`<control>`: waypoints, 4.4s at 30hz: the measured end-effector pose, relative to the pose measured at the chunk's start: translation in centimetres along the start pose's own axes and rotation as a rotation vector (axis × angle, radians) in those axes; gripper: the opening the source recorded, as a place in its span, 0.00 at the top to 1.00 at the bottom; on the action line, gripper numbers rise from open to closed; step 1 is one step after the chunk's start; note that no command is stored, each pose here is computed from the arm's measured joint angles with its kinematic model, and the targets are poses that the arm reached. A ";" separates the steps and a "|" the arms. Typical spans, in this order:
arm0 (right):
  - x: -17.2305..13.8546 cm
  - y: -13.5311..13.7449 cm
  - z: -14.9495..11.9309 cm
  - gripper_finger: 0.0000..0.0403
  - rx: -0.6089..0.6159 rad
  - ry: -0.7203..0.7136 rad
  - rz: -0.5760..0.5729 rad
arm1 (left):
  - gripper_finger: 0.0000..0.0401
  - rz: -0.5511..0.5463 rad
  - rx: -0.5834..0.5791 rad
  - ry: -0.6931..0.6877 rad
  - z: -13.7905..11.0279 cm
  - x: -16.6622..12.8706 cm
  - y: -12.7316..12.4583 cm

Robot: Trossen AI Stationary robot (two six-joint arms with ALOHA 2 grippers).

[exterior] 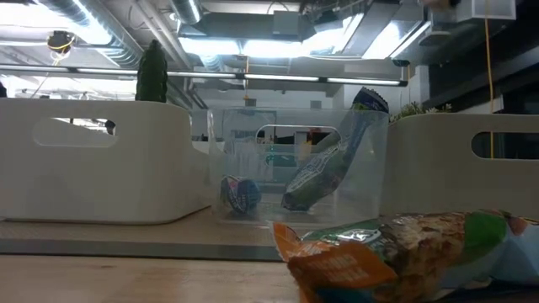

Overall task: Pick and place Granola Bars by type
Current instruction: Put the yellow granola bar into the gray bin, then put the red granola bar into the white bin

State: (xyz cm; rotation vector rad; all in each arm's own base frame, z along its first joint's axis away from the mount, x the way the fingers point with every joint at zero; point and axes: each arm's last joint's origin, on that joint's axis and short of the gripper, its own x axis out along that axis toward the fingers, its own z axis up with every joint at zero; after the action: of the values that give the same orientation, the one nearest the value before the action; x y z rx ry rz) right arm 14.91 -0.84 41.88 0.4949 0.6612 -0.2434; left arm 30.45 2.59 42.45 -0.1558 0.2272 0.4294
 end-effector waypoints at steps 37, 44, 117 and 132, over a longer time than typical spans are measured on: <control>16.5 0.6 -10.3 0.63 0.400 0.344 0.056 | 0.41 -0.018 0.083 0.251 -2.4 -0.2 0.4; 14.8 2.4 -12.7 0.61 0.508 0.510 -0.032 | 0.41 -0.013 0.128 0.287 -2.7 -0.3 0.5; 15.7 5.9 -26.8 0.93 0.615 0.744 -0.591 | 0.41 -0.003 0.099 0.290 -2.8 -0.3 0.5; 4.3 7.9 -14.8 0.94 0.230 0.054 -0.344 | 0.41 -0.004 0.093 0.269 -2.6 -0.3 0.5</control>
State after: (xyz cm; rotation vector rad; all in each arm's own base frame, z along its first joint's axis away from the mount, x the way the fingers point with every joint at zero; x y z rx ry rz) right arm 13.32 13.19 31.93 0.6077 0.7745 -0.6369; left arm 29.52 2.40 39.98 -0.1228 0.5104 0.3928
